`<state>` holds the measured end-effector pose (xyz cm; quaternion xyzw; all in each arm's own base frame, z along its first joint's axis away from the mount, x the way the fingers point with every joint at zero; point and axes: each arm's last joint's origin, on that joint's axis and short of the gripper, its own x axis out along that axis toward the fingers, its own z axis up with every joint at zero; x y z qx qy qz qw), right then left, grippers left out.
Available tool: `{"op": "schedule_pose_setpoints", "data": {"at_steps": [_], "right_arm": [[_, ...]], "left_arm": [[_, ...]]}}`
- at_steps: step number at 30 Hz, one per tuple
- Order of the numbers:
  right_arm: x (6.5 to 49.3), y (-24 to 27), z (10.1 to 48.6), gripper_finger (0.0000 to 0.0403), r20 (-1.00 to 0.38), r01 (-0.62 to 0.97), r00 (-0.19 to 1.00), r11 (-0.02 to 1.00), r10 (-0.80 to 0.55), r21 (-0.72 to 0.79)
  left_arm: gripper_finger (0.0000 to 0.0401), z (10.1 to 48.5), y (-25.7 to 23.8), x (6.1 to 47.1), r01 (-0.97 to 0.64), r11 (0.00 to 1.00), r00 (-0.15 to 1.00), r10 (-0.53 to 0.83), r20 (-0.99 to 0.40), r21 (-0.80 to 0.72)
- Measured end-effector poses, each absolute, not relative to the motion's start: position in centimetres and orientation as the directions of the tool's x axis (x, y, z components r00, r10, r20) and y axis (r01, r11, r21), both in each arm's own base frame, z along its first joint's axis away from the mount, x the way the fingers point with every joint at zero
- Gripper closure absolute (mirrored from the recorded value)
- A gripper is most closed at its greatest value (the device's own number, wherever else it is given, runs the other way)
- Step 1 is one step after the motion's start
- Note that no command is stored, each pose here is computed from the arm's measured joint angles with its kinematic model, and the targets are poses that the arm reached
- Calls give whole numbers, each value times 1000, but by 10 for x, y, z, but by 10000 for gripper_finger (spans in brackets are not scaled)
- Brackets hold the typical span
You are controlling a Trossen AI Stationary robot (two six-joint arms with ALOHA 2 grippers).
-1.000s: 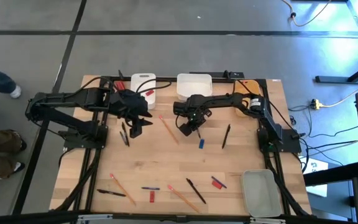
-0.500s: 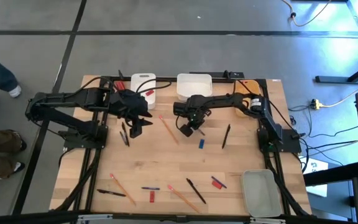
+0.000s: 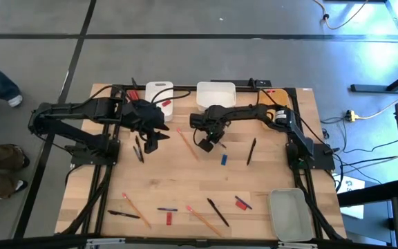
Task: Sort crayons/erasers/pens/pencils in bins
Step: Put the blue crayon into the right white bin
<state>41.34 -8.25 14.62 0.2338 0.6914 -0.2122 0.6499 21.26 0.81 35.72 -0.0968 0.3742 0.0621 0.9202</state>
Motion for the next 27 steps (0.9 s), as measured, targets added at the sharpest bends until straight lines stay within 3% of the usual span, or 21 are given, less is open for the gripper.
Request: {"op": "schedule_pose_setpoints", "data": {"at_steps": [10, 19, 27], "right_arm": [[429, -89, 212, 370, -999, 520, 44, 853, 19, 39], [426, -119, 282, 369, -981, 482, 142, 875, -134, -49], [420, -162, 309, 369, -939, 431, 263, 898, -223, -93]], "left_arm": [[250, 357, 8, 213, -187, 973, 712, 42, -701, -132], [250, 357, 8, 213, -187, 973, 711, 42, -702, -132], [250, 357, 9, 213, -194, 972, 712, 48, -700, -130]]}}
